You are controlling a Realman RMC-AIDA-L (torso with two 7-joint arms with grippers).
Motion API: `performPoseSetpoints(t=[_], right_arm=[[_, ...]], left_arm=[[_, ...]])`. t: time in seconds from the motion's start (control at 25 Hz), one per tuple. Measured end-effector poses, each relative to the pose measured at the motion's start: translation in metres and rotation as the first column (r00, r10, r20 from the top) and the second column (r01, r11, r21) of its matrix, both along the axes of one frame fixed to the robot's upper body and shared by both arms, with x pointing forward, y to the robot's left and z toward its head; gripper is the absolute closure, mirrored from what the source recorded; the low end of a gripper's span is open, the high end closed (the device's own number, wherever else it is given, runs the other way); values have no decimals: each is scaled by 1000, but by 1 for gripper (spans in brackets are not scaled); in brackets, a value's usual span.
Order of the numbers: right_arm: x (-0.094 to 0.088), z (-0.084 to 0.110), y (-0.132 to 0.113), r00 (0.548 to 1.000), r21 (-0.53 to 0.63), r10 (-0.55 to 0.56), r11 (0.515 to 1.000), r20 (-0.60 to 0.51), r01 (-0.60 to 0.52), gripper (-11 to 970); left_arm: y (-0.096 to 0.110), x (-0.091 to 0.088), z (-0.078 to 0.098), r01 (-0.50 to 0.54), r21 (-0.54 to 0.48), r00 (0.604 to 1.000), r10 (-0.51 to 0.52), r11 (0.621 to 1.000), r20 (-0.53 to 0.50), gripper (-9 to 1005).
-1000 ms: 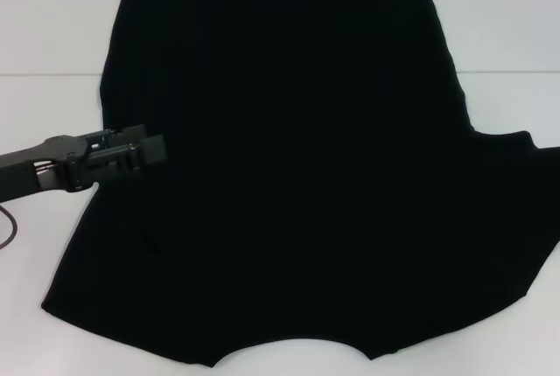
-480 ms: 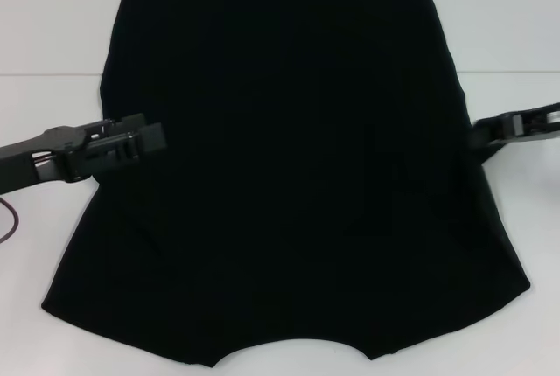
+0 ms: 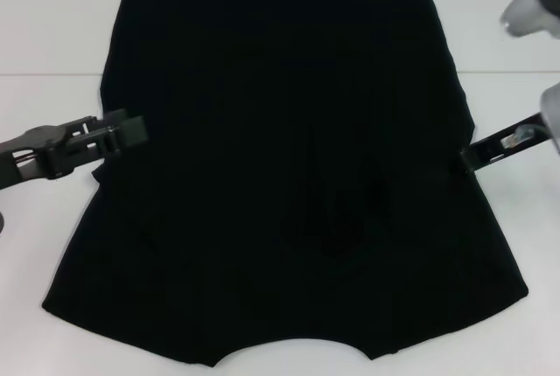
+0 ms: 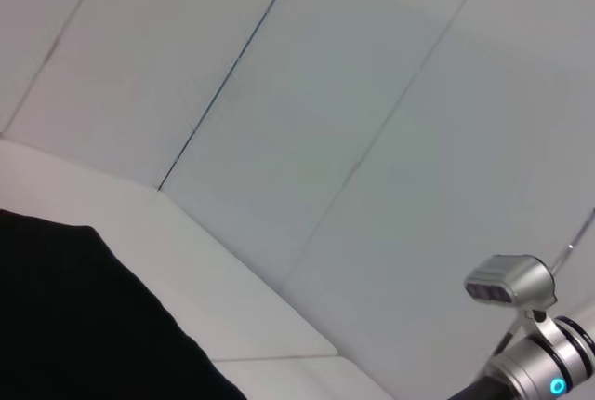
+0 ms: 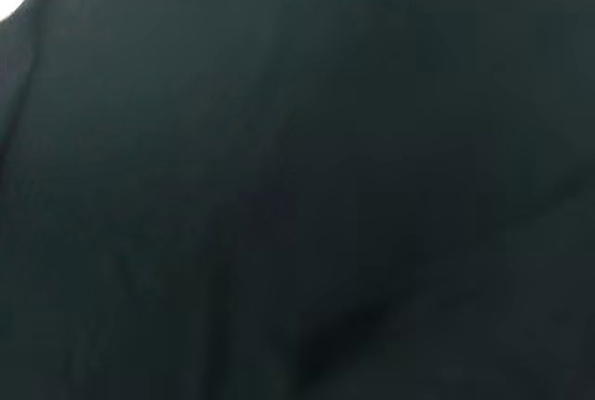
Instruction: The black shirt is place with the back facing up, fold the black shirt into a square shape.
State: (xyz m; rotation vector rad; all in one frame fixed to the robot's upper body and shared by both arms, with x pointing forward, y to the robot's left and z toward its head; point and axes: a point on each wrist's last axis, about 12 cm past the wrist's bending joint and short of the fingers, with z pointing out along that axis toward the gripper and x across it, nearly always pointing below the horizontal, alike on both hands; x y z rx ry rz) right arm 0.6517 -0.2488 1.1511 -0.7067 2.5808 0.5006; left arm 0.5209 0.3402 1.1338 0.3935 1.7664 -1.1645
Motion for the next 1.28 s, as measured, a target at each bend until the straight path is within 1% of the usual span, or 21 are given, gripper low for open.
performPoseSetpoints(t=[0.08, 0.16, 0.24, 0.28, 0.32, 0.4, 0.52, 0.6, 0.64, 0.68, 0.76, 0.8, 1.04, 1.28], right_arm=[[1, 4, -13, 998, 50, -61, 997, 2, 61, 772], [2, 10, -28, 992, 131, -125, 984, 5, 124, 681], [1, 15, -40, 984, 213, -177, 962, 8, 171, 616], [1, 16, -44, 981, 240, -192, 953, 7, 185, 584], [0, 18, -48, 978, 266, -206, 944, 5, 198, 552], [-1, 18, -53, 975, 284, -222, 935, -2, 214, 487], [-2, 16, -57, 970, 293, -244, 926, -14, 237, 489], [-2, 15, -59, 967, 292, -253, 924, -19, 247, 491], [-2, 15, -60, 967, 290, -254, 924, -20, 249, 491], [-2, 15, -60, 968, 287, -252, 925, -23, 248, 492], [-3, 15, -59, 969, 286, -245, 927, -31, 244, 494], [-4, 15, -59, 969, 287, -243, 927, -33, 242, 494], [-5, 13, -58, 969, 292, -242, 925, -42, 244, 494], [-6, 12, -59, 969, 297, -244, 923, -46, 246, 495]], left_arm=[[2, -1, 0, -5, -5, 1000, 5, 1000, 0, 338], [4, -3, 1, -4, -15, 1000, 4, 1000, -18, 337], [8, -4, 1, 5, -14, 996, -6, 1000, -90, 337], [11, -6, 1, 11, -5, 989, -12, 1000, -146, 337], [16, -8, 1, 16, 15, 976, -12, 1000, -216, 337], [24, -15, 0, 17, 56, 946, 2, 998, -323, 337], [33, -25, -4, 17, 110, 876, 39, 994, -481, 338], [36, -29, -9, 11, 147, 825, 74, 989, -560, 339], [37, -29, -10, 8, 156, 817, 84, 988, -571, 339], [38, -29, -13, 1, 173, 799, 103, 985, -592, 339], [40, -29, -17, -11, 202, 776, 136, 979, -616, 339], [43, -29, -20, -23, 228, 758, 166, 973, -631, 338], [50, -29, -28, -54, 301, 710, 248, 952, -659, 337], [51, -24, -41, -107, 352, 663, 330, 930, -672, 338]])
